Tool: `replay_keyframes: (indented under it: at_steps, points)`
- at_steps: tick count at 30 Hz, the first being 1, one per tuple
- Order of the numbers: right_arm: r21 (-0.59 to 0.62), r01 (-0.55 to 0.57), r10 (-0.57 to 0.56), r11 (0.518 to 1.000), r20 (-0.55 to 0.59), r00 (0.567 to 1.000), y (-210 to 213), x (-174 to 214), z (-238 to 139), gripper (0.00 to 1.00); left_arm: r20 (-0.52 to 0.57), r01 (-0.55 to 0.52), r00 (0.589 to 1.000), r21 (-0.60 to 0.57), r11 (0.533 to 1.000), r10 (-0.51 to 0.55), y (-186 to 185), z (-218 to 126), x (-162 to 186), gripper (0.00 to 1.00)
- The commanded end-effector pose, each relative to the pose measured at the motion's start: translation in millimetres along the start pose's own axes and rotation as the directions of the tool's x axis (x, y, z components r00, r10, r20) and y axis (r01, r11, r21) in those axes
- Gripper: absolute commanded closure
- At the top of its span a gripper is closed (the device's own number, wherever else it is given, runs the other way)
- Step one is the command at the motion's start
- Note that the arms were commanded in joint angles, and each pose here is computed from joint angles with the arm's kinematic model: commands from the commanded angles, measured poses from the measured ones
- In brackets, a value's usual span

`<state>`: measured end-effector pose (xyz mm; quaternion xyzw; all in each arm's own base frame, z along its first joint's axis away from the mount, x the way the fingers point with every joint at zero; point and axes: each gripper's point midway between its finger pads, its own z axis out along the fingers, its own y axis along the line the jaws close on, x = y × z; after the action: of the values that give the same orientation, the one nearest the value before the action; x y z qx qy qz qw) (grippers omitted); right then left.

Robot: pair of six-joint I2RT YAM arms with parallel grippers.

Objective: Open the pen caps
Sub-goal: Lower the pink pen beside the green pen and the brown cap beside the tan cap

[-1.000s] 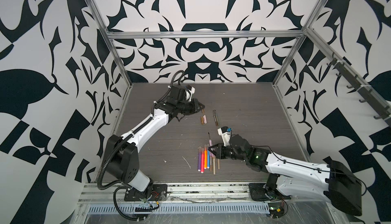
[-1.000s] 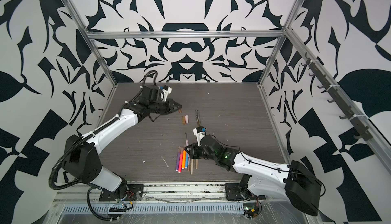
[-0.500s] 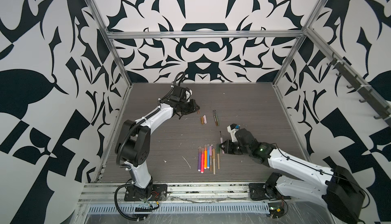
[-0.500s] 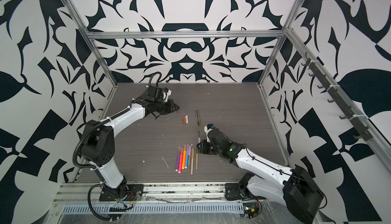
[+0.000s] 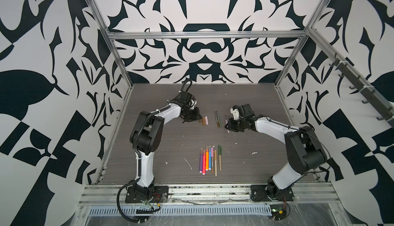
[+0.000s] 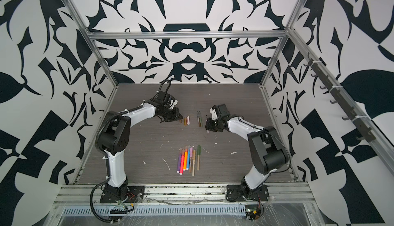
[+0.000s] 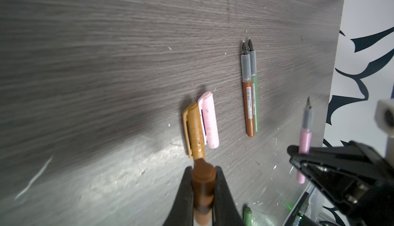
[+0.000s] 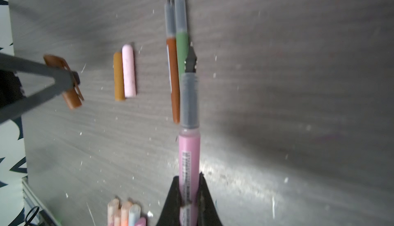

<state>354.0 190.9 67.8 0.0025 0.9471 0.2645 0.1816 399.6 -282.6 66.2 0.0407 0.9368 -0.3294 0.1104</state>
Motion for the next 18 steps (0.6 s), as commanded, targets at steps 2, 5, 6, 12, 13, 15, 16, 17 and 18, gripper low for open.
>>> replay_keyframes:
  at_steps: [2,5,6,12,13,15,16,17,18]
  points:
    - [0.06,0.088,-0.088,0.994,-0.002,0.996,1.1,-18.6,-5.1,1.0,-0.052,-0.012,0.999,0.011,1.0,0.013,2.3,5.8,0.9,1.0]
    - [0.081,0.093,-0.093,0.992,-0.003,0.996,-0.7,-25.3,-2.3,1.0,-0.072,-0.004,0.997,0.021,1.0,0.005,5.3,12.2,-0.2,1.0]
    - [0.082,0.093,-0.094,0.992,-0.003,0.996,-0.6,-26.8,-0.9,1.0,-0.076,-0.003,0.997,0.023,1.0,0.005,6.3,13.1,-1.0,1.0]
    - [0.081,0.08,-0.08,0.993,-0.011,0.997,-2.9,-31.7,10.6,1.0,-0.116,-0.012,0.993,0.001,1.0,0.012,15.3,18.3,1.3,1.0]
    - [0.075,0.077,-0.076,0.994,-0.013,0.997,-2.4,-32.2,12.7,1.0,-0.119,-0.007,0.993,-0.003,1.0,0.007,17.3,18.1,2.1,1.0]
    - [0.065,0.078,-0.077,0.995,-0.018,0.997,-1.1,-33.3,17.3,1.0,-0.116,-0.009,0.993,-0.009,1.0,0.008,18.8,17.8,2.4,1.0]
    - [0.054,0.076,-0.075,0.996,-0.024,0.997,-0.4,-33.4,20.2,1.0,-0.117,-0.008,0.993,-0.012,1.0,0.007,19.9,18.7,2.7,1.0]
    - [0.048,0.076,-0.075,0.996,-0.029,0.997,0.2,-33.7,22.8,1.0,-0.12,-0.004,0.993,-0.018,1.0,0.002,21.5,19.3,2.5,1.0]
    - [0.037,0.08,-0.078,0.996,-0.035,0.996,1.8,-33.9,25.2,1.0,-0.129,-0.001,0.992,-0.024,1.0,-0.002,23.3,20.9,3.7,1.0]
